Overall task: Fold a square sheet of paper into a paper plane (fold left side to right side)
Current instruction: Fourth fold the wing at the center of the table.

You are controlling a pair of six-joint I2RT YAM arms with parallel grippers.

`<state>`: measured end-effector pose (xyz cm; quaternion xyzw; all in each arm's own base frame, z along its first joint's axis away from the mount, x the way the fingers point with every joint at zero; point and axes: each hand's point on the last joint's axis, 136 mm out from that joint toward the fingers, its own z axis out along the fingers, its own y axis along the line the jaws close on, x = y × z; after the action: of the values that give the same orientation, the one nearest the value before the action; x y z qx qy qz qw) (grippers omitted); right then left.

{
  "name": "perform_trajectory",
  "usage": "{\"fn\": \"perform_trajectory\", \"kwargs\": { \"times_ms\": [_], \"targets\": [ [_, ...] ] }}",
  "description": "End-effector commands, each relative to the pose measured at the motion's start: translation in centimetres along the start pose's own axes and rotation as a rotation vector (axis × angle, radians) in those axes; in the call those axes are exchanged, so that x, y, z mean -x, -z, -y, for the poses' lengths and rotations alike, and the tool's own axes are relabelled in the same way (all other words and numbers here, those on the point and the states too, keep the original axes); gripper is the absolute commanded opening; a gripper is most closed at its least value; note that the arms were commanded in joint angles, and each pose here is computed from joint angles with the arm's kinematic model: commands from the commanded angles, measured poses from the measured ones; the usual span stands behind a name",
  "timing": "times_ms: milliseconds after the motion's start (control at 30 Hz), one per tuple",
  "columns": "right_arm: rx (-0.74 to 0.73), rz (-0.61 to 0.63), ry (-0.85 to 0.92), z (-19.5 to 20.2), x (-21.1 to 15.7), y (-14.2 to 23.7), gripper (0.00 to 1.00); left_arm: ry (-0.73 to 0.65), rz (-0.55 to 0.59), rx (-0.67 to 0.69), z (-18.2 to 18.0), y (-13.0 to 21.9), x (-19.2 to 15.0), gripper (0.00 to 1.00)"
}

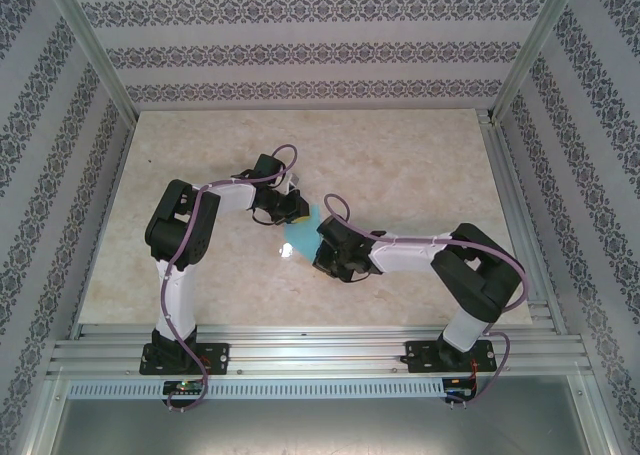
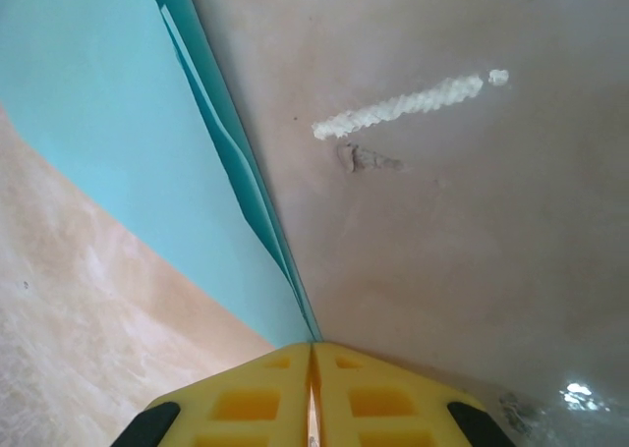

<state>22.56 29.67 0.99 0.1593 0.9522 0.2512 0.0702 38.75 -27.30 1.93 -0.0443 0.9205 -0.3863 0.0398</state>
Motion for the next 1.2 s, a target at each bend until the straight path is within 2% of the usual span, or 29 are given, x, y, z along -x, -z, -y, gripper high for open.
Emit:
{"fn": "perform_trajectory", "kwargs": {
  "times_ms": [0, 200, 467, 733, 833, 967, 1167],
  "targets": [
    [-0.241, -0.126, -0.002, 7.1, -3.8, 0.2, 0.11, 0.029, 0.026, 0.182, -5.7, -1.9, 0.1, 0.11],
    [-0.199, -0.099, 0.016, 6.0, -3.1, 1.1, 0.11, 0.026, 0.022, 0.182, -5.6, -1.9, 0.0, 0.12],
    [-0.045, 0.042, 0.166, -1.0, 1.2, 5.4, 0.15, 0.023, 0.014, 0.156, -4.7, -1.9, -0.1, 0.12],
    [0.068, 0.065, 0.136, -5.6, 3.3, 2.3, 0.13, 0.023, 0.011, 0.163, -4.7, -2.1, -0.3, 0.12],
    [0.056, 0.068, 0.131, -6.5, 4.1, 1.1, 0.13, 0.021, 0.006, 0.163, -4.8, -2.2, -0.4, 0.12],
    [0.008, 0.036, 0.108, -5.5, 4.2, -0.9, 0.13, 0.022, 0.004, 0.166, -4.8, -2.2, -0.4, 0.12],
    [-0.069, 0.007, 0.037, -1.1, 2.6, -1.4, 0.12, 0.022, 0.007, 0.167, -4.8, -2.2, -0.5, 0.12]
  ]
}}
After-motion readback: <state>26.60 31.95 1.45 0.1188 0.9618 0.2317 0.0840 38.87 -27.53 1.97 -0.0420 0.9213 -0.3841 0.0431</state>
